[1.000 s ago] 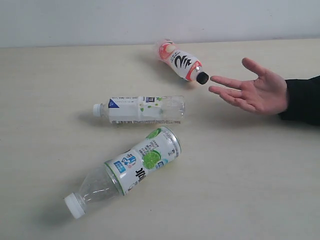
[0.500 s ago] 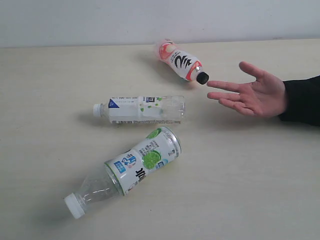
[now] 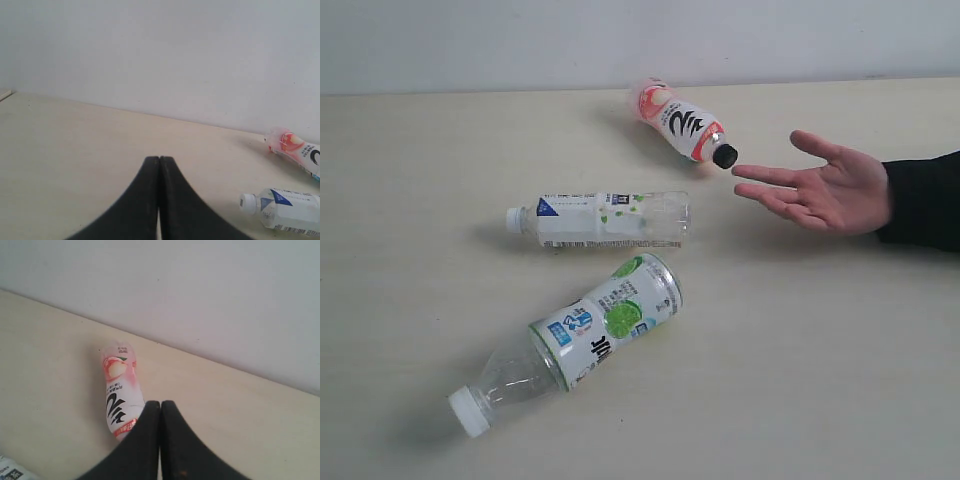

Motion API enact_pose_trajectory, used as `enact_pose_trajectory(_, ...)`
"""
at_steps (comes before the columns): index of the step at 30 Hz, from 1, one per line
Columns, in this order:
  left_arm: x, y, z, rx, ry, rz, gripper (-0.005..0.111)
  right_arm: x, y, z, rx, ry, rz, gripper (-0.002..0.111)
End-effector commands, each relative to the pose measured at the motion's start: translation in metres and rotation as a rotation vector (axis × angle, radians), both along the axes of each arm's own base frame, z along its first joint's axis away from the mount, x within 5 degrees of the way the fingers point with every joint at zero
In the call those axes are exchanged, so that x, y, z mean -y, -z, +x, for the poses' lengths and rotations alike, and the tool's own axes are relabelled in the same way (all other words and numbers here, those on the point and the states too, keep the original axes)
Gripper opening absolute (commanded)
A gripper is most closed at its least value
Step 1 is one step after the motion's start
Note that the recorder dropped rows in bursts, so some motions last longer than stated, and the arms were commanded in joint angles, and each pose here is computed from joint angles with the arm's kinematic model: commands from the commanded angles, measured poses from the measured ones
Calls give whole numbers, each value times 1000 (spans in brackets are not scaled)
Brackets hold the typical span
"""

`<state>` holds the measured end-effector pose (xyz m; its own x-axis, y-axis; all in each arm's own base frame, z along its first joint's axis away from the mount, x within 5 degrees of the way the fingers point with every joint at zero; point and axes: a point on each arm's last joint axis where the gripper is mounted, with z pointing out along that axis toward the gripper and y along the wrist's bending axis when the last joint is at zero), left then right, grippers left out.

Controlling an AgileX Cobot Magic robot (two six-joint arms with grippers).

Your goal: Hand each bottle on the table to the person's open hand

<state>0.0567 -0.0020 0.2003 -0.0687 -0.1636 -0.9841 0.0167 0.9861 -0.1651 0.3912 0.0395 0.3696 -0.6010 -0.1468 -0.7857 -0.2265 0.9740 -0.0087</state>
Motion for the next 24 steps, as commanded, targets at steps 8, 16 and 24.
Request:
enact_pose_trajectory(8,0,0,0,5,-3,-8,0,-7,93,113,-277,-28,-48,0)
enact_pose_trajectory(16,0,0,0,5,-3,-8,0,-10,148,146,-351,-72,-78,11)
enact_pose_trajectory(24,0,0,0,5,-3,-8,0,-20,158,161,-248,-116,-12,52)
